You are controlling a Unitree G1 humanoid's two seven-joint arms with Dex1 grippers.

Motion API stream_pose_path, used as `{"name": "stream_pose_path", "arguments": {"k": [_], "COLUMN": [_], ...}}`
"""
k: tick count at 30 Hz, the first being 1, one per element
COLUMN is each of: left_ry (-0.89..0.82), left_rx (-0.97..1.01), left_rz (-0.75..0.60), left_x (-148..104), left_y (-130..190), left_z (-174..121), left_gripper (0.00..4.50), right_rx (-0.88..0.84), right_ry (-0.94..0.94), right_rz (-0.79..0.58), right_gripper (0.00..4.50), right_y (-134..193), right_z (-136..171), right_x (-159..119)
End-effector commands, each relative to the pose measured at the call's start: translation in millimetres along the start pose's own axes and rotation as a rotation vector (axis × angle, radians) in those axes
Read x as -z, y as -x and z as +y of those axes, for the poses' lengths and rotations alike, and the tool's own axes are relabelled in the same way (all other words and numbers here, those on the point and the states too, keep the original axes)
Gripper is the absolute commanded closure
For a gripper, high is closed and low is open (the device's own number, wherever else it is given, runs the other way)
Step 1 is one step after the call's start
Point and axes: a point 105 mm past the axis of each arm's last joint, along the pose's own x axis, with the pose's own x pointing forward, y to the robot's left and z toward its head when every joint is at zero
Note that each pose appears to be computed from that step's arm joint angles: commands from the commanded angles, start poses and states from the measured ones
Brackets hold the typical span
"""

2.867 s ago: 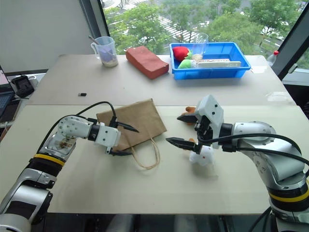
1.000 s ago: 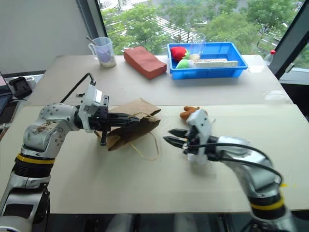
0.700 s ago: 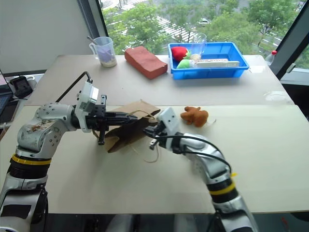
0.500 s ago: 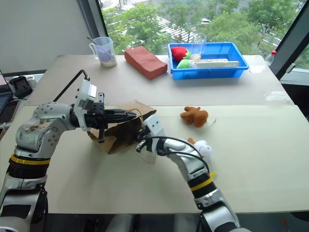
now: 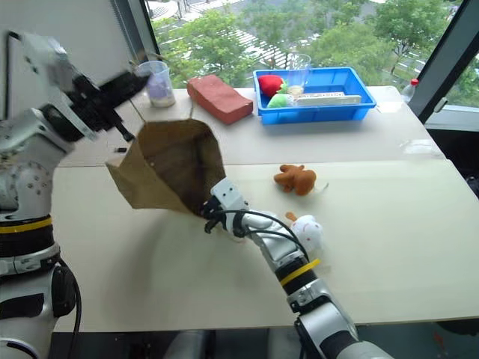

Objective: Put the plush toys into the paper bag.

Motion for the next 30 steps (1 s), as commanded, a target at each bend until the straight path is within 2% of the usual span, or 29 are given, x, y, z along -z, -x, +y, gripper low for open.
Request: {"name": "stream_pose_path", "arguments": {"k": [1,4,8,13,20,25,28,30], "left_ry": [-0.121,-0.157,-0.145,-0.118,-0.094,-0.082,-0.066,-0.054], "left_rx": [-0.101,-0.121,-0.072,0.084,0.204,0.249,0.281,0.313], "left_rz": [-0.126,-0.134,-0.048,0.067,0.115,0.126,0.128,0.127], "left_x": [-38.5,-41.0,-15.8,23.4,48.7,58.2,60.5,60.8], "left_y": [4.8,4.3,8.8,15.5,17.3,16.1,16.7,18.2], "left_z": [6.6,3.1,-10.3,-43.3,-58.6,-63.5,-67.5,-72.6], "left_gripper": [4.50,4.50,4.50,4.50,4.50,4.50,4.50,4.50], "right_rx": [0.081,0.090,0.059,-0.050,-0.190,-0.268,-0.229,-0.167], "right_ry": [-0.037,-0.039,-0.035,-0.015,0.018,0.035,0.005,-0.003], "right_rz": [0.081,0.081,0.029,-0.122,-0.259,-0.368,-0.353,-0.278], "right_gripper": [4.49,4.49,4.49,4.49,4.49,2.92,1.86,1.17], "right_y": [1.5,0.6,-0.6,9.6,43.1,88.6,134.6,160.3], "right_z": [-14.8,-17.9,-14.7,-0.8,18.9,14.2,-6.9,-20.2], "right_x": [20.2,19.2,6.1,-32.8,-78.7,-111.1,-115.7,-104.6]}}
